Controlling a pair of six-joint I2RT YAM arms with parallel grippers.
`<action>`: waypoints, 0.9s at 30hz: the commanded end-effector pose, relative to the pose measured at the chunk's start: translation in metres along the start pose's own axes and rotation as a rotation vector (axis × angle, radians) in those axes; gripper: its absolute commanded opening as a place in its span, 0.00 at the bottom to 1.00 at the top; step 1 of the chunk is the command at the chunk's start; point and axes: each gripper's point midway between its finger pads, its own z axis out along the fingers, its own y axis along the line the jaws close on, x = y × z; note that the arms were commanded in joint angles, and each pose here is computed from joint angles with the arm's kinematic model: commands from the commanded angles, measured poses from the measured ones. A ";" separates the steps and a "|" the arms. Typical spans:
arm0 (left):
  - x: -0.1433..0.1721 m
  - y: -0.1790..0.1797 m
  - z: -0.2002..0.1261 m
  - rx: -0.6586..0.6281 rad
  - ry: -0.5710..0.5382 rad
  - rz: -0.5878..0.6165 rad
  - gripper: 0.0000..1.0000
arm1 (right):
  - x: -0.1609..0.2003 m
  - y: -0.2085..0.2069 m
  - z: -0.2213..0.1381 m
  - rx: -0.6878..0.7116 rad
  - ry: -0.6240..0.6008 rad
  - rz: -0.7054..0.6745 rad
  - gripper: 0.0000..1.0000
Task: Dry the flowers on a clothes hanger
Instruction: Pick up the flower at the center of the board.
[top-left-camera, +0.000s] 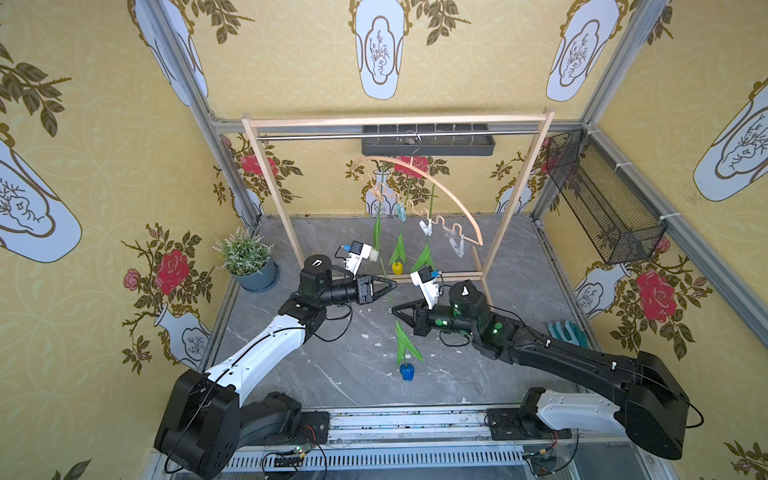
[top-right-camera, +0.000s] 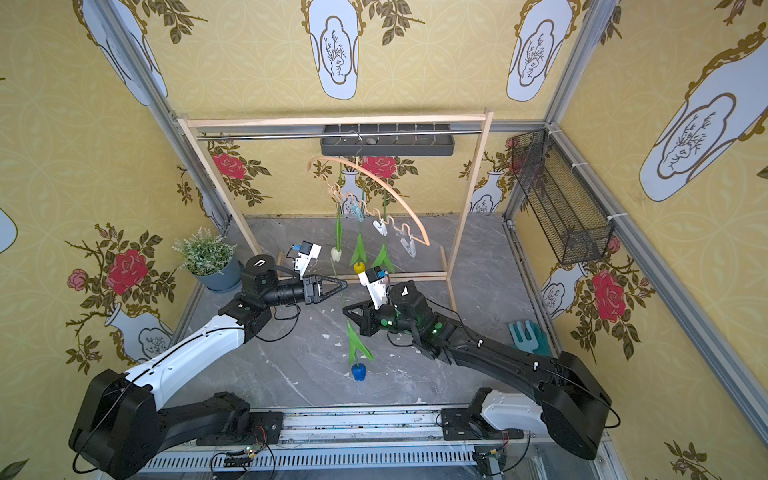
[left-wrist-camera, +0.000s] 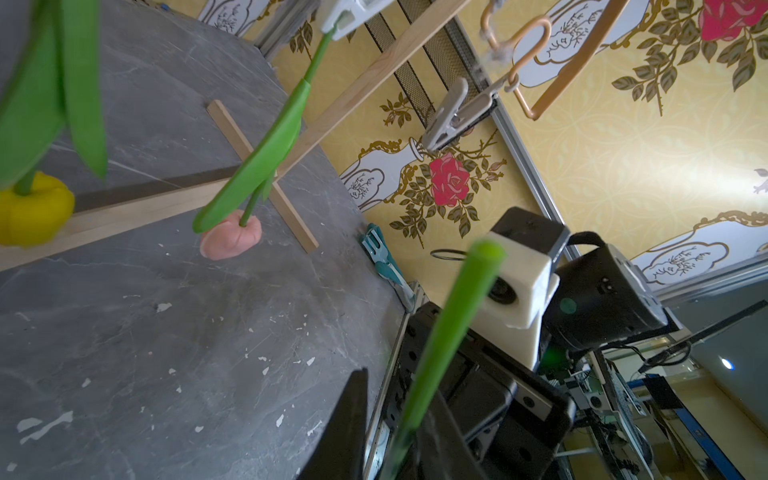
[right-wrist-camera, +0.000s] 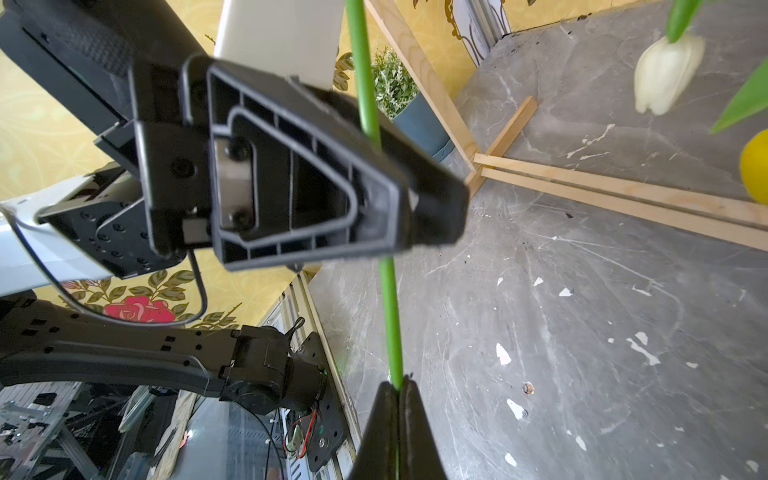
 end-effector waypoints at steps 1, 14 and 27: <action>0.004 -0.004 0.004 0.033 0.016 0.013 0.12 | -0.014 0.001 -0.004 0.015 -0.056 -0.014 0.00; -0.004 -0.011 0.006 0.062 -0.012 0.027 0.00 | -0.007 0.002 -0.007 -0.009 -0.041 0.016 0.25; -0.002 -0.011 0.005 0.063 -0.006 0.038 0.00 | -0.002 0.004 -0.007 -0.027 -0.029 0.022 0.17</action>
